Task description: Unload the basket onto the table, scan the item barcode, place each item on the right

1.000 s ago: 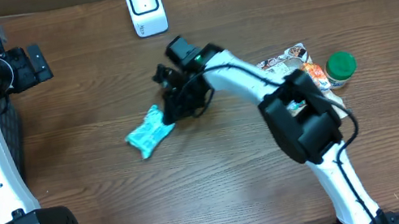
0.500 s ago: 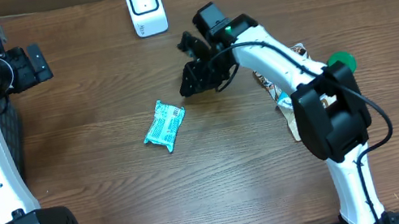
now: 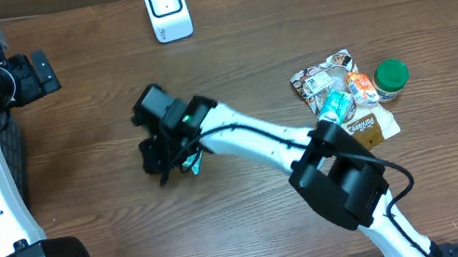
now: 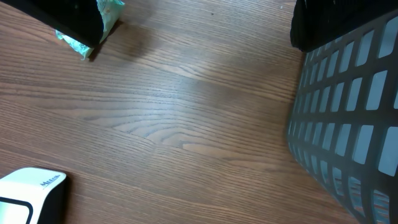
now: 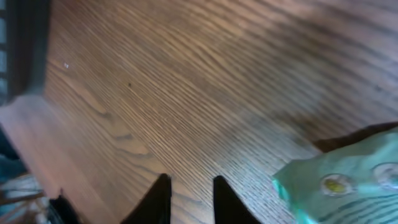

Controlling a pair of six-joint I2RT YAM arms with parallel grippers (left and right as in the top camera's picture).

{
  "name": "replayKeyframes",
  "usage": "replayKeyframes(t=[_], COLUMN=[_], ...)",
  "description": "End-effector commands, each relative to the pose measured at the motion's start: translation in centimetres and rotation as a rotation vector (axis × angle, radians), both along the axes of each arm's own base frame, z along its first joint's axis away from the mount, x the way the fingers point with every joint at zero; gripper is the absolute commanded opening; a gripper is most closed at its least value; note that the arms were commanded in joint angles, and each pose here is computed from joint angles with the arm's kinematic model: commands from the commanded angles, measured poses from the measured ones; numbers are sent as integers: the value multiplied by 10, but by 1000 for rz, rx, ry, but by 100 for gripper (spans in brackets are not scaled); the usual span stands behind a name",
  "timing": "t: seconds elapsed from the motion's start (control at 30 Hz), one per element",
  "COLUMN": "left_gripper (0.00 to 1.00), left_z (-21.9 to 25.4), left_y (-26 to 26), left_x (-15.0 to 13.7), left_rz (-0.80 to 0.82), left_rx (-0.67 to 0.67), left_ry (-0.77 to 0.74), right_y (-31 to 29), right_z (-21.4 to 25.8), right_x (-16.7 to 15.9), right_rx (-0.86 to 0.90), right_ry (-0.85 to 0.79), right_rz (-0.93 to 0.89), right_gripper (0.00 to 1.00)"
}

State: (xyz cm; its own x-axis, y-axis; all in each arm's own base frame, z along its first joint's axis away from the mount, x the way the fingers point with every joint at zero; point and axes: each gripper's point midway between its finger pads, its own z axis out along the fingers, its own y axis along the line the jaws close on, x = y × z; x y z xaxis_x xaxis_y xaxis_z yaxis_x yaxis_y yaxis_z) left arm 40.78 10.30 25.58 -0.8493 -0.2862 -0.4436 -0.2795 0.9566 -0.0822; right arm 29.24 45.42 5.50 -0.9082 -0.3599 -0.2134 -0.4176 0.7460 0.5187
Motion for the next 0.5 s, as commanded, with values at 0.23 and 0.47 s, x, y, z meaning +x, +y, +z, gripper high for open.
replayKeyframes(t=[0.23,0.47], left_gripper=[100,100], left_z=[-4,-4], left_y=[2,2], left_x=[1,1], left_rz=[-15,-15], left_rx=[9,9], left_ry=[11,11], right_y=[-52,-95], right_z=[-26,-34], right_x=[7,0], right_rx=[-210,-343], right_ry=[47,148], right_rz=[-121,-162], right_gripper=[30,30])
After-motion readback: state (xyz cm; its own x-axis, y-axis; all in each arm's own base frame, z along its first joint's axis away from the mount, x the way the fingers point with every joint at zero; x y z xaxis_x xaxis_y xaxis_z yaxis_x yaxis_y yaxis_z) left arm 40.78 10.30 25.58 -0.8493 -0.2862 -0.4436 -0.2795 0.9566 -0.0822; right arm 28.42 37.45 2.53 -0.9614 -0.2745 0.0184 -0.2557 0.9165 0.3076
